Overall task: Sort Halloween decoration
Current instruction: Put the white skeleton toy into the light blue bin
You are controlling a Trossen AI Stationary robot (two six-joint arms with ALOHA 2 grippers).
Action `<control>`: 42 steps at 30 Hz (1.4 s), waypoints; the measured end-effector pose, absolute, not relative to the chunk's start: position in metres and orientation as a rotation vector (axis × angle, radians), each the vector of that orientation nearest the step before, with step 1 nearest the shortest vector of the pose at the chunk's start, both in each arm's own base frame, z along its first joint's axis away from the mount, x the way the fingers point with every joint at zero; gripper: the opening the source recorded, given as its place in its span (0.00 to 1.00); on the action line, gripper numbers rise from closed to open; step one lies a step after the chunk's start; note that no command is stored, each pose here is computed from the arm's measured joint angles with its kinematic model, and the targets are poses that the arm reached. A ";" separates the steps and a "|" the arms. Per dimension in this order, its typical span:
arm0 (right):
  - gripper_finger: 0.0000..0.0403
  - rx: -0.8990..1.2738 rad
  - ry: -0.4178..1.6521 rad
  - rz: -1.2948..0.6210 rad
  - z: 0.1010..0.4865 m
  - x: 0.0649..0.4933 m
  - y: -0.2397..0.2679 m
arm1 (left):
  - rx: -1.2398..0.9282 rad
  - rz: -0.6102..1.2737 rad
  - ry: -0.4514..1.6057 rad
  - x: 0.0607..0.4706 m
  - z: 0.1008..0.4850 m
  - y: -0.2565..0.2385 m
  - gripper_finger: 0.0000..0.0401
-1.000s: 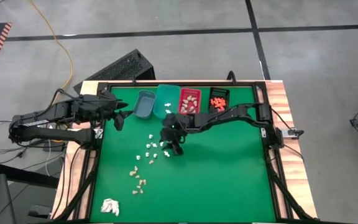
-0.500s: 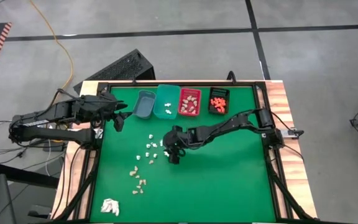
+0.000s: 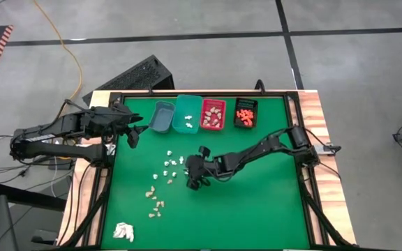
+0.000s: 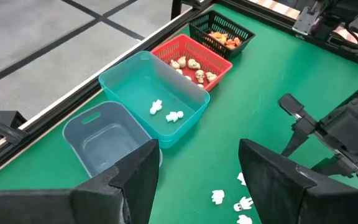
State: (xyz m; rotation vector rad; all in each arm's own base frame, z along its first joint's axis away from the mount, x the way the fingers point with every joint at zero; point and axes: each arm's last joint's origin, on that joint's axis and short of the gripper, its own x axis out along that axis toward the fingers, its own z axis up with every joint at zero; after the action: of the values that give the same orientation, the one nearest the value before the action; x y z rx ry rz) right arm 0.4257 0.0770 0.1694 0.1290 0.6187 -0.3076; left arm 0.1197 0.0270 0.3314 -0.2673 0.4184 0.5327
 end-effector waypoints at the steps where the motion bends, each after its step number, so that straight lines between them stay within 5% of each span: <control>1: 0.42 0.129 0.615 -0.311 0.169 0.425 0.079 | -0.267 0.533 0.418 0.120 0.331 0.027 0.52; 25: 0.42 0.229 0.483 -0.371 0.154 0.415 0.086 | -0.241 0.526 0.427 0.120 0.331 0.027 0.52; 42: 0.41 0.332 0.481 -0.466 0.105 0.423 0.098 | -0.245 0.529 0.435 0.119 0.330 0.027 0.52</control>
State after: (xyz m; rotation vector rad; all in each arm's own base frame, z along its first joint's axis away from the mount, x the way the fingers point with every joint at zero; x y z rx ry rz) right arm 0.4226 0.0979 0.1048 0.3325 0.4806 -0.4657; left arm 0.1193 0.0270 0.3305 -0.2451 0.4352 0.5294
